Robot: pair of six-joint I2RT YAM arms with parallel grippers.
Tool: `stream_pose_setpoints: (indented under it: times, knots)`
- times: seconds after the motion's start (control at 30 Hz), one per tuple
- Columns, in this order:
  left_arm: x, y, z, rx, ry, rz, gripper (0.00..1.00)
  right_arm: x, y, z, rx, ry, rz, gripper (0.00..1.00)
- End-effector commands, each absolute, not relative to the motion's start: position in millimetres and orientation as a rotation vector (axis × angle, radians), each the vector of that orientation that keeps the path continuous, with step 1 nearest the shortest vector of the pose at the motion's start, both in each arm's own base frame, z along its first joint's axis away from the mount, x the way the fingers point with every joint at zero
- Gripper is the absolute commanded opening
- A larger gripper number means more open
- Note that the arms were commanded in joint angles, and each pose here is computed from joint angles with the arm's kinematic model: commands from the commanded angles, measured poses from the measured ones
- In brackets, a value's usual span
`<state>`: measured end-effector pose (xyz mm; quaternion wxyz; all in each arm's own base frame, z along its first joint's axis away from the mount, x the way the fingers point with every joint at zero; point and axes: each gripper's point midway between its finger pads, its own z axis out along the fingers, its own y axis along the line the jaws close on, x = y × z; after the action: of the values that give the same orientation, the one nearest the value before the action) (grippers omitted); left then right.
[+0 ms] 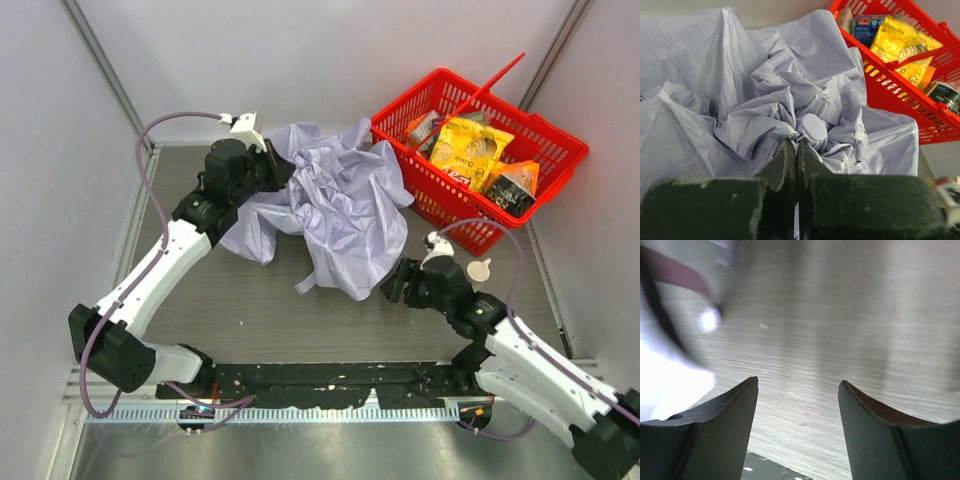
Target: Put away the umbrella
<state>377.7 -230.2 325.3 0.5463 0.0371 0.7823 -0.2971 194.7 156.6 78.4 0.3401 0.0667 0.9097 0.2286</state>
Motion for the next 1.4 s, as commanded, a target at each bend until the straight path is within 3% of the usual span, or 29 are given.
stream_pose_setpoints:
  times: [0.0, 0.17, 0.3, 0.33, 0.37, 0.47, 0.6, 1.0, 1.13, 1.37]
  knots:
    - [376, -211, 326, -0.069, 1.920, -0.635, 0.00, 192, 174, 200, -0.110, 2.021, 0.807, 0.68]
    - [370, -206, 319, -0.147, 1.973, -0.640, 0.00, 202, 203, 294, -0.445, 1.746, 0.843, 0.74]
    - [365, -211, 311, -0.149, 1.991, -0.689, 0.00, 258, 240, 336, -0.540, 1.760, 0.773, 0.78]
    - [363, -211, 306, -0.148, 1.991, -0.698, 0.00, 279, 253, 316, -0.586, 1.812, 0.731, 0.85]
    - [361, -211, 306, -0.147, 1.986, -0.711, 0.00, 289, 262, 335, -0.613, 1.769, 0.730, 0.86]
    - [359, -210, 307, -0.141, 1.956, -0.728, 0.00, 329, 294, 304, -0.751, 1.817, 0.701, 0.86]
    - [353, -223, 309, -0.057, 1.964, -0.800, 0.00, 340, 335, 318, -0.865, 1.586, 0.836, 0.88]
    - [340, -252, 315, 0.100, 1.946, -0.980, 0.00, 363, 370, 306, -0.941, 1.287, 0.872, 0.89]
    - [338, -259, 322, 0.146, 1.916, -1.035, 0.00, 360, 381, 276, -0.987, 1.310, 0.945, 0.78]
    - [331, -263, 343, 0.217, 1.858, -1.132, 0.03, 352, 386, 285, -0.957, 1.256, 1.029, 0.31]
